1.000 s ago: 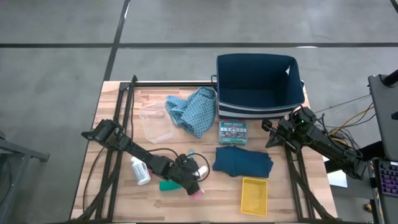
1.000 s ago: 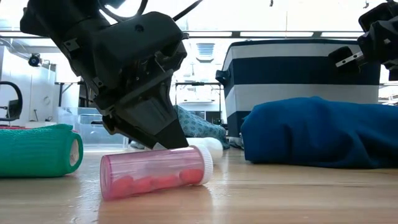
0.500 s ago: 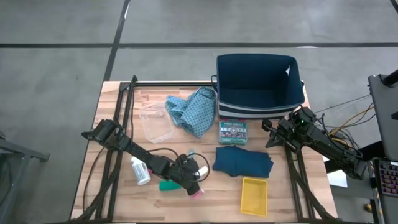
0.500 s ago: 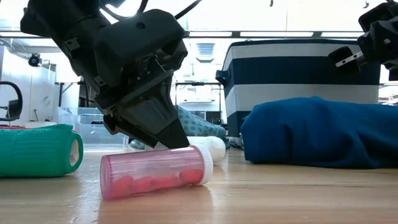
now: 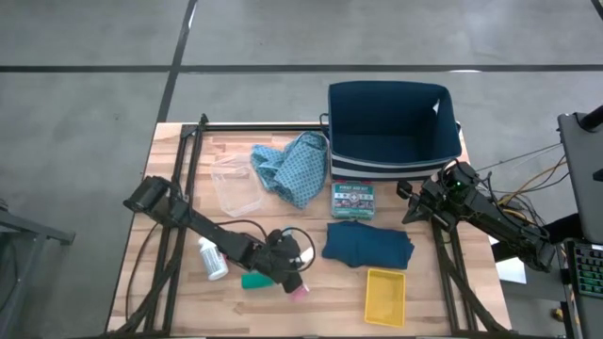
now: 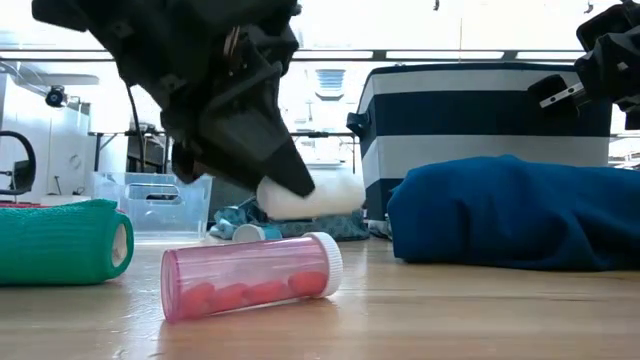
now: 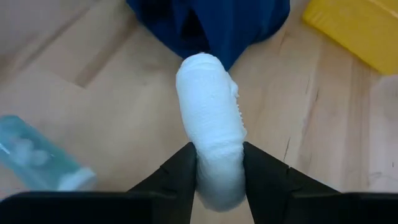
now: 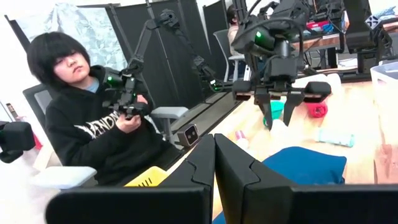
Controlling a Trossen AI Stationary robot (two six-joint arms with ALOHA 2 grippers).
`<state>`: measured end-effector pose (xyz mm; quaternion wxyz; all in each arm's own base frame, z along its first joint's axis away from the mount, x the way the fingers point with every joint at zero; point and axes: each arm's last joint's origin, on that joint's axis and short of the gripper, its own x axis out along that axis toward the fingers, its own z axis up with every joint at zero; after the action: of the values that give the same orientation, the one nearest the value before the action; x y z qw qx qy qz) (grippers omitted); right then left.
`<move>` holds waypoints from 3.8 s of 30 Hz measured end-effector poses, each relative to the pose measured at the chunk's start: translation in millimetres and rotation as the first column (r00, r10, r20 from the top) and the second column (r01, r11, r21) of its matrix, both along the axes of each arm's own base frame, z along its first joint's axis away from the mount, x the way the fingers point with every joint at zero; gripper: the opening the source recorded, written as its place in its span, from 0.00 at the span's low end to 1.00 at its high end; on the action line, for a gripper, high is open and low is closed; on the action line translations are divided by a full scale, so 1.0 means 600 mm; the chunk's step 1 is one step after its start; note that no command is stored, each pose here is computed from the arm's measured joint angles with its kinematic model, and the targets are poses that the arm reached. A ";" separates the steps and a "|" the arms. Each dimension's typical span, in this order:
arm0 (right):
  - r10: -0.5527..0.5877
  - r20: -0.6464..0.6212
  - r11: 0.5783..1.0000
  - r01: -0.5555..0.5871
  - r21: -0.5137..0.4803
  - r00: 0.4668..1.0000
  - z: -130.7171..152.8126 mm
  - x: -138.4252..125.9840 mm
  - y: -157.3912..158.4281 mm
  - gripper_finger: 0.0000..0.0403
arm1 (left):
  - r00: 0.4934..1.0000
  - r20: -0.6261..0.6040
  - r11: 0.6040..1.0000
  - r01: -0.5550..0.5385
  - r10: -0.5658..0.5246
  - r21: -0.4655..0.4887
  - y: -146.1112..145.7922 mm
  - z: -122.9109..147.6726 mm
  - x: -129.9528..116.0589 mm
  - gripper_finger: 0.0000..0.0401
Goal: Pick & place medical supplies in basket/bin
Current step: Put the white rolled gauze into the transparent bin
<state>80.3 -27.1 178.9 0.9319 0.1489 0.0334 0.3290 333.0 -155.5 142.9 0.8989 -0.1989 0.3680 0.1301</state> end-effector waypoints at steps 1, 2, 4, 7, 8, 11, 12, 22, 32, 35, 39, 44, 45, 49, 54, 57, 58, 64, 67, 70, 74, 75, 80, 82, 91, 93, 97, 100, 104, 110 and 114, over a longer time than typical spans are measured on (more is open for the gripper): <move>0.001 0.000 1.000 -0.001 0.000 1.000 0.000 0.000 0.000 0.02 | 1.000 0.006 1.000 0.000 0.000 0.008 0.001 0.006 -0.001 0.30; 0.000 -0.001 1.000 0.000 0.001 1.000 0.000 0.000 0.000 0.02 | 1.000 0.010 1.000 0.003 -0.003 0.017 0.002 0.012 -0.003 0.30; 0.000 0.000 1.000 0.000 0.000 1.000 0.000 0.000 0.000 0.02 | 1.000 0.024 1.000 -0.005 0.004 0.026 0.005 0.024 -0.006 0.30; -0.001 0.000 1.000 0.001 0.000 1.000 0.000 0.000 0.000 0.02 | 0.999 0.027 0.999 -0.021 0.020 0.045 0.009 0.038 -0.012 0.30; 0.000 0.000 1.000 0.000 0.000 1.000 0.000 0.000 0.000 0.02 | 0.999 0.027 0.998 -0.027 0.026 0.052 0.011 0.044 -0.015 0.30; -0.001 0.001 1.000 0.001 0.000 1.000 0.000 0.000 0.000 0.02 | 0.998 0.042 0.996 -0.047 0.044 0.070 0.017 0.065 -0.024 0.30; -0.002 0.000 1.000 0.002 0.000 1.000 0.000 0.000 0.000 0.02 | 0.998 0.040 0.995 -0.055 0.052 0.083 0.020 0.070 -0.028 0.30; -0.002 0.000 1.000 0.002 0.000 1.000 0.000 0.000 0.000 0.02 | 0.993 0.036 0.982 -0.119 0.115 0.148 0.050 0.142 -0.078 0.30; -0.001 0.000 1.000 0.001 0.000 1.000 0.000 0.000 0.000 0.02 | 0.986 -0.017 0.954 -0.157 0.166 0.255 0.086 0.190 -0.139 0.30; -0.001 0.000 1.000 0.001 0.000 1.000 0.000 0.000 0.000 0.02 | 0.983 -0.044 0.949 -0.159 0.177 0.271 0.096 0.199 -0.155 0.30; -0.001 0.000 1.000 0.001 0.000 1.000 0.000 0.000 0.000 0.02 | 0.970 -0.076 0.935 -0.199 0.231 0.294 0.113 0.206 -0.173 0.30; -0.001 0.000 1.000 0.001 0.000 1.000 0.000 0.000 0.000 0.02 | 0.941 -0.107 0.902 -0.268 0.319 0.338 0.136 0.209 -0.190 0.30; 0.001 0.000 1.000 -0.001 0.000 1.000 0.000 0.000 0.000 0.02 | 0.934 -0.116 0.894 -0.279 0.337 0.351 0.141 0.209 -0.192 0.30; 0.001 0.000 1.000 -0.001 0.000 1.000 0.000 0.000 0.000 0.02 | 0.907 -0.149 0.865 -0.309 0.393 0.396 0.162 0.207 -0.196 0.30; 0.001 0.000 1.000 -0.001 0.000 1.000 0.000 0.000 0.000 0.02 | 0.871 -0.186 0.837 -0.345 0.454 0.426 0.188 0.196 -0.198 0.30; 0.001 0.000 1.000 -0.001 0.000 1.000 0.000 0.000 0.000 0.02 | 0.846 -0.225 0.825 -0.355 0.484 0.439 0.202 0.178 -0.203 0.30; 0.001 0.000 1.000 -0.001 0.000 1.000 0.000 0.000 0.000 0.02 | 0.835 -0.244 0.825 -0.361 0.494 0.434 0.207 0.169 -0.205 0.30; 0.000 0.000 1.000 0.000 0.000 1.000 0.000 0.000 0.000 0.02 | 0.791 -0.323 0.835 -0.391 0.520 0.388 0.225 0.123 -0.216 0.30; 0.000 0.000 1.000 0.000 0.000 1.000 0.000 0.000 0.000 0.02 | 0.781 -0.339 0.836 -0.398 0.525 0.377 0.230 0.105 -0.220 0.30; 0.000 0.000 1.000 0.000 0.000 1.000 0.000 0.000 0.000 0.02 | 0.771 -0.359 0.841 -0.406 0.525 0.357 0.234 0.089 -0.224 0.30; 0.000 0.000 1.000 0.000 0.000 1.000 0.000 0.000 0.000 0.02 | 0.761 -0.380 0.845 -0.412 0.525 0.342 0.239 0.070 -0.230 0.30; 0.000 0.000 1.000 0.000 0.000 1.000 0.000 0.000 0.000 0.02 | 0.760 -0.380 0.844 -0.415 0.527 0.339 0.241 0.067 -0.231 0.30; 0.000 0.000 1.000 0.000 0.000 1.000 0.000 0.000 0.000 0.02 | 0.757 -0.382 0.845 -0.428 0.530 0.322 0.246 0.052 -0.234 0.30; 0.000 0.000 1.000 0.000 0.000 1.000 0.000 0.000 0.000 0.02 | 0.755 -0.383 0.844 -0.434 0.532 0.316 0.248 0.049 -0.235 0.30; -0.001 0.000 1.000 0.001 0.000 1.000 0.000 0.000 0.000 0.02 | 0.751 -0.395 0.848 -0.449 0.529 0.281 0.252 0.041 -0.235 0.30; -0.001 0.000 1.000 0.001 0.000 1.000 0.000 0.000 0.000 0.02 | 0.752 -0.394 0.848 -0.450 0.529 0.280 0.252 0.041 -0.235 0.30; -0.001 0.000 1.000 0.001 0.000 1.000 0.000 0.000 0.000 0.02 | 0.753 -0.391 0.848 -0.451 0.529 0.278 0.252 0.041 -0.234 0.30; 0.000 0.000 1.000 0.000 0.000 1.000 0.000 0.000 0.000 0.02 | 0.754 -0.390 0.849 -0.452 0.528 0.276 0.252 0.041 -0.234 0.30; -0.001 -0.001 1.000 0.001 0.001 1.000 0.000 0.000 0.000 0.02 | 0.765 -0.390 0.858 -0.441 0.513 0.265 0.251 0.042 -0.232 0.30; -0.001 -0.001 1.000 0.001 0.001 1.000 0.000 0.000 0.000 0.02 | 0.769 -0.388 0.860 -0.436 0.509 0.264 0.251 0.042 -0.231 0.30; -0.001 -0.001 1.000 0.001 0.001 1.000 0.000 0.000 0.000 0.02 | 0.772 -0.384 0.862 -0.435 0.507 0.262 0.251 0.042 -0.230 0.30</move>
<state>80.4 -27.2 178.9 0.9320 0.1493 0.0335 0.3286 195.1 -4.8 168.1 0.7431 -0.1785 0.4879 0.4217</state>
